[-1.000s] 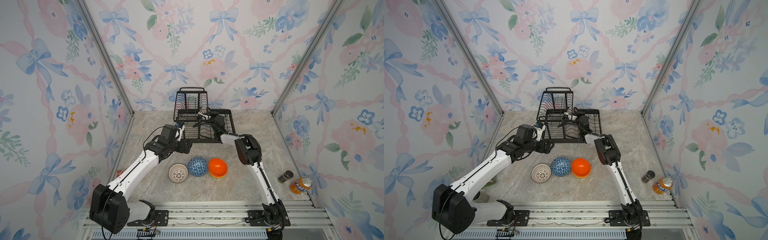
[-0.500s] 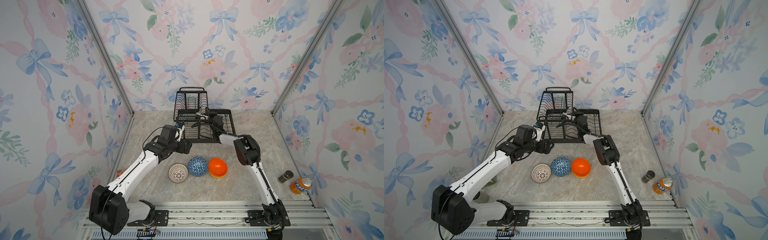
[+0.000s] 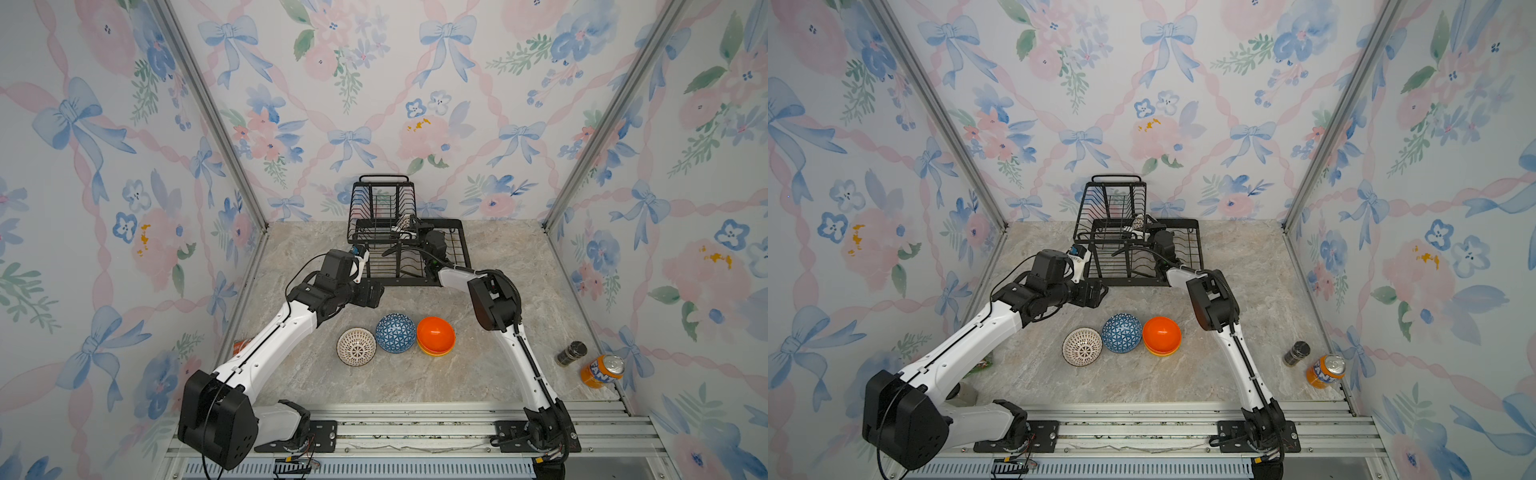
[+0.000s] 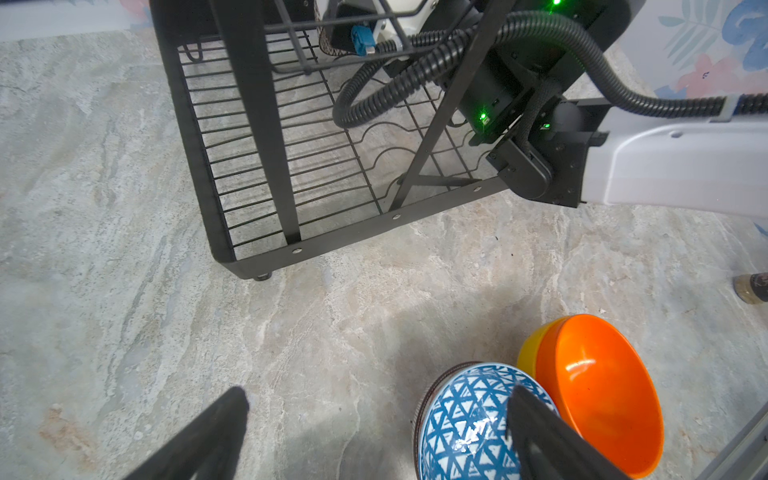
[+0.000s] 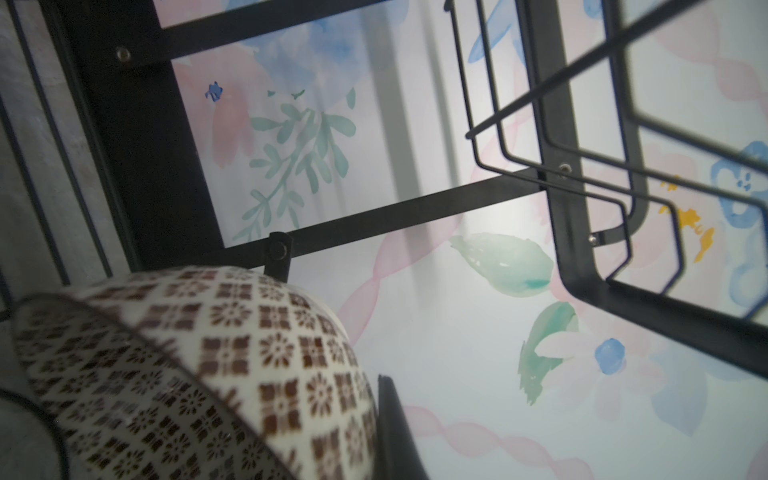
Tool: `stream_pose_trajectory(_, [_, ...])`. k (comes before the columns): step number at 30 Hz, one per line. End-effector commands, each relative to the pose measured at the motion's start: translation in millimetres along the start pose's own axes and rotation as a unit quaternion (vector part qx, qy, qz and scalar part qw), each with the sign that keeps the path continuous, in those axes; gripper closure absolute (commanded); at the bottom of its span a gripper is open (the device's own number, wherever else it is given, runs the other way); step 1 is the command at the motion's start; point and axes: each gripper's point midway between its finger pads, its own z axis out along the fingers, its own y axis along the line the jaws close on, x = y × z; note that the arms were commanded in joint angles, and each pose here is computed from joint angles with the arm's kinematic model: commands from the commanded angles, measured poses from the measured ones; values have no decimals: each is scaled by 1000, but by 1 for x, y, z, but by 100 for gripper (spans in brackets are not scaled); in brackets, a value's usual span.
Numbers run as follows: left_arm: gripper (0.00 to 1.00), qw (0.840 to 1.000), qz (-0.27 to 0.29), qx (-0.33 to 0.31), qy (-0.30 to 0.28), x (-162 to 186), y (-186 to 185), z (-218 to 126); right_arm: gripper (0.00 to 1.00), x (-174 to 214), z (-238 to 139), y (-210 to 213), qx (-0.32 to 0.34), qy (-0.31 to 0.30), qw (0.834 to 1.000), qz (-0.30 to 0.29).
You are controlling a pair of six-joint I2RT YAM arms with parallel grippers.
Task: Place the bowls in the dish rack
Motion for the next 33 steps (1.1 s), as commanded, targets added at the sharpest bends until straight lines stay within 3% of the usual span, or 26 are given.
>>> stream_pose_trajectory(1, [2,1000,10,8,-4,-1,-2,-1,93,-6,-10,47,-92,-2,996,-16])
stream_pose_trajectory(22, [2,1000,8,7,-4,2,-2,-3,80,-2,-5,33,-67,23,997,-7])
stream_pose_trajectory(26, [2,1000,7,4,-3,2,0,-1,71,-2,-4,17,-50,26,998,0])
stream_pose_trajectory(33, [2,1000,6,6,-2,3,-1,-1,46,-1,-3,-5,-34,27,999,8])
